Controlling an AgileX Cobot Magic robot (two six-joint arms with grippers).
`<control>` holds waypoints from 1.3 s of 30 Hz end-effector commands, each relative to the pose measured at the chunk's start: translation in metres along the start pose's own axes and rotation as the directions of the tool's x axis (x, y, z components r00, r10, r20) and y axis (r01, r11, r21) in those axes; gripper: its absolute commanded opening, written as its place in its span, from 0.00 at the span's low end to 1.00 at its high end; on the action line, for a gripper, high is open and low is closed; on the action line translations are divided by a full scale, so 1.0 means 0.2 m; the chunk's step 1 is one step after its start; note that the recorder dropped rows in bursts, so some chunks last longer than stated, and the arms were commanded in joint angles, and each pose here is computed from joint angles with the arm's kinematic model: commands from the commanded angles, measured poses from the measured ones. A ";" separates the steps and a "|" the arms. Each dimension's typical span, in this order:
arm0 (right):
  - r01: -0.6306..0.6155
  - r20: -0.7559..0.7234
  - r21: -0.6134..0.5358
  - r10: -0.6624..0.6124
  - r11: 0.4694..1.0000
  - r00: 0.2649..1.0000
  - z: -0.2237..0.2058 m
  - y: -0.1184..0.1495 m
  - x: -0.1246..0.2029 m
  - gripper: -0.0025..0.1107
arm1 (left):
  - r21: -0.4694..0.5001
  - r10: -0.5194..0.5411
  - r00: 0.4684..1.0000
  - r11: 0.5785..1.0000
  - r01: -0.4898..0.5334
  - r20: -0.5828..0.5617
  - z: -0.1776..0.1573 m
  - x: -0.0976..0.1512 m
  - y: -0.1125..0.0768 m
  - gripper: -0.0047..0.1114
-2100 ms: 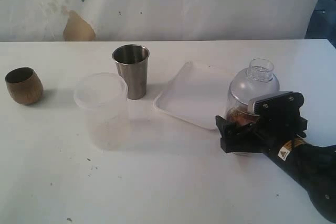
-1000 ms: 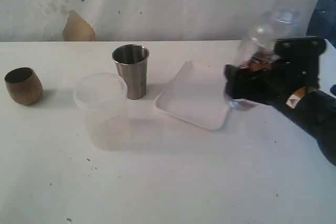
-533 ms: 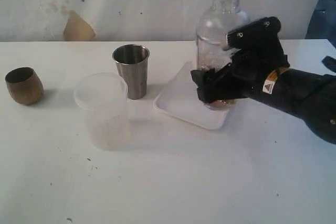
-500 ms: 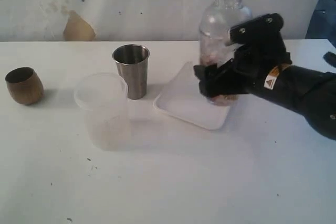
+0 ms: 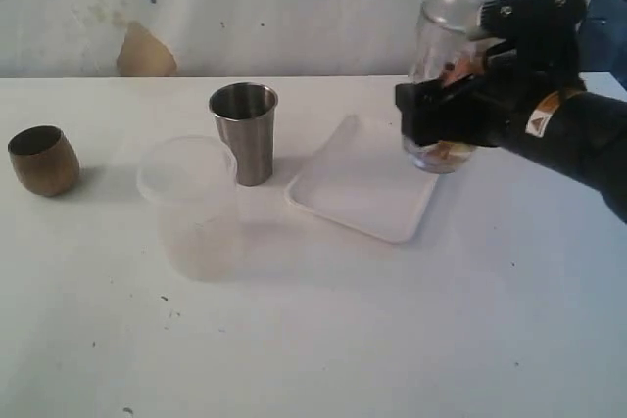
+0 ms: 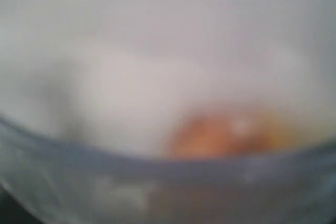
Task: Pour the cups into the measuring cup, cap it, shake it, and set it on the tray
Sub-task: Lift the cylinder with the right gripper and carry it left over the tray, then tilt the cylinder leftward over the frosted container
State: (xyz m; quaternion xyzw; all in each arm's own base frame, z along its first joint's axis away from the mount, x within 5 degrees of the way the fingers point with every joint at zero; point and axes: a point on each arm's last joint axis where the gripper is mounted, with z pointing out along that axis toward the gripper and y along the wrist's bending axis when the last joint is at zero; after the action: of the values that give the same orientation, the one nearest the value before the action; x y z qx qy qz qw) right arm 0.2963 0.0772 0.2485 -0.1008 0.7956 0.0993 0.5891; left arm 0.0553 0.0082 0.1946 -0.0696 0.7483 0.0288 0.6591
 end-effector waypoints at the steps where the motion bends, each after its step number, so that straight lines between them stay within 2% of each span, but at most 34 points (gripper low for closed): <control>1: 0.109 0.147 -0.062 -0.099 0.992 0.984 -0.02 0.11 -0.07 0.02 | 0.003 0.001 1.000 1.000 -0.001 0.014 0.00 0.00 0.00 0.05; 2: 0.006 0.151 0.020 -0.009 1.000 0.989 0.01 0.04 -0.08 0.02 | 0.003 0.001 1.000 1.000 -0.001 0.014 0.00 0.00 0.00 0.05; 3: -0.032 0.133 0.036 0.027 0.999 0.991 0.03 0.01 -0.08 0.02 | 0.003 0.001 1.000 1.000 -0.001 0.014 0.00 0.00 0.00 0.05; 4: 0.026 0.129 -0.035 -0.021 0.999 0.991 0.02 0.07 -0.08 0.02 | 0.003 0.001 1.000 1.000 -0.001 0.014 0.00 0.00 0.00 0.05; 5: 0.152 0.138 -0.156 -0.130 0.976 0.982 -0.01 0.19 -0.08 0.02 | 0.003 0.001 1.000 1.000 -0.001 0.014 0.00 0.00 0.00 0.05; 6: 0.199 0.163 -0.163 -0.172 0.966 0.971 -0.01 0.22 -0.09 0.02 | 0.003 0.001 1.000 1.000 -0.001 0.014 0.00 0.00 0.00 0.05; 7: 0.142 0.169 -0.049 -0.132 0.989 0.977 0.03 0.16 -0.11 0.02 | 0.003 0.001 1.000 1.000 -0.001 0.014 0.00 0.00 0.00 0.05; 8: 0.018 0.149 0.057 -0.026 0.998 0.989 0.08 0.08 -0.12 0.02 | 0.003 0.001 1.000 1.000 -0.001 0.014 0.00 0.00 0.00 0.05; 9: 0.036 0.108 0.044 -0.040 0.998 0.993 0.09 0.08 -0.13 0.02 | 0.003 0.001 1.000 1.000 -0.001 0.014 0.00 0.00 0.00 0.05; 10: 0.165 0.069 -0.033 -0.163 0.986 0.984 0.09 0.17 -0.13 0.02 | 0.003 0.001 1.000 1.000 -0.001 0.014 0.00 0.00 0.00 0.05; 11: 0.270 0.089 -0.089 -0.262 0.959 0.961 0.08 0.25 -0.12 0.02 | 0.003 0.001 1.000 1.000 -0.001 0.014 0.00 0.00 0.00 0.05; 12: 0.281 0.134 -0.066 -0.271 0.957 0.953 0.10 0.26 -0.13 0.02 | 0.003 0.001 1.000 1.000 -0.001 0.014 0.00 0.00 0.00 0.05; 14: 0.065 0.115 0.029 -0.068 0.997 0.991 0.16 0.18 -0.13 0.02 | 0.003 0.001 1.000 1.000 -0.001 0.014 0.00 0.00 0.00 0.05; 15: 0.076 0.066 -0.013 -0.075 0.997 0.995 0.16 0.21 -0.11 0.02 | 0.003 0.001 1.000 1.000 -0.001 0.014 0.00 0.00 0.00 0.05; 16: 0.227 0.060 -0.110 -0.222 0.968 0.973 0.13 0.31 -0.10 0.02 | 0.003 0.001 1.000 1.000 -0.001 0.014 0.00 0.00 0.00 0.05; 17: 0.286 0.083 -0.145 -0.276 0.947 0.957 0.12 0.36 -0.09 0.02 | 0.003 0.001 1.000 1.000 -0.001 0.014 0.00 0.00 0.00 0.05; 18: 0.285 0.121 -0.124 -0.270 0.951 0.955 0.11 0.37 -0.10 0.02 | 0.003 0.001 1.000 1.000 -0.001 0.014 0.00 0.00 0.00 0.05; 21: 0.041 0.155 0.044 -0.047 0.998 0.987 0.18 0.23 -0.12 0.02 | 0.003 0.001 1.000 1.000 -0.001 0.014 0.00 0.00 0.00 0.05; 22: 0.012 0.131 0.049 -0.018 0.999 0.991 0.20 0.20 -0.12 0.02 | 0.003 0.001 1.000 1.000 -0.001 0.014 0.00 0.00 0.00 0.05; 23: 0.036 0.098 0.019 -0.038 0.999 0.994 0.20 0.21 -0.11 0.02 | 0.003 0.001 1.000 1.000 -0.001 0.014 0.00 0.00 0.00 0.05; 25: 0.234 0.059 -0.119 -0.228 0.965 0.972 0.16 0.34 -0.10 0.02 | 0.003 0.001 1.000 1.000 -0.001 0.014 0.00 0.00 0.00 0.05; 26: 0.291 0.078 -0.154 -0.282 0.944 0.956 0.14 0.40 -0.09 0.02 | 0.003 0.001 1.000 1.000 -0.001 0.014 0.00 0.00 0.00 0.05; 27: 0.314 0.120 -0.134 -0.299 0.940 0.947 0.14 0.41 -0.10 0.02 | 0.003 0.001 1.000 1.000 -0.001 0.014 0.00 0.00 0.00 0.05; 30: 0.101 0.155 0.034 -0.105 0.994 0.982 0.19 0.29 -0.13 0.02 | 0.003 0.001 1.000 1.000 -0.001 0.014 0.00 0.00 0.00 0.05; 31: 0.101 0.135 0.026 -0.104 0.995 0.985 0.19 0.29 -0.14 0.02 | 0.003 0.001 1.000 1.000 -0.001 0.014 0.00 0.00 0.00 0.05; 32: 0.167 0.100 -0.025 -0.164 0.986 0.981 0.19 0.32 -0.13 0.02 | 0.003 0.001 1.000 1.000 -0.001 0.014 0.00 0.00 0.00 0.05; 34: 0.335 0.089 -0.126 -0.326 0.934 0.941 0.18 0.42 -0.11 0.02 | 0.003 0.001 1.000 1.000 -0.001 0.014 0.00 0.00 0.00 0.05; 35: 0.369 0.097 -0.139 -0.358 0.919 0.929 0.18 0.45 -0.10 0.02 | 0.003 0.001 1.000 1.000 -0.001 0.014 0.00 0.00 0.00 0.05; 39: 0.385 0.164 -0.079 -0.369 0.920 0.915 0.22 0.45 -0.09 0.02 | 0.003 0.001 1.000 1.000 -0.001 0.014 0.00 0.00 0.00 0.05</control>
State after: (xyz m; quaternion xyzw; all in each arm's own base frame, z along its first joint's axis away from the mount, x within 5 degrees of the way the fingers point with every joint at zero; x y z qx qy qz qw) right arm 0.3109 0.1734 0.2452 -0.2721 0.7568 0.0589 0.5914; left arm 0.0553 0.0082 0.1948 -0.0695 0.7477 0.0288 0.6598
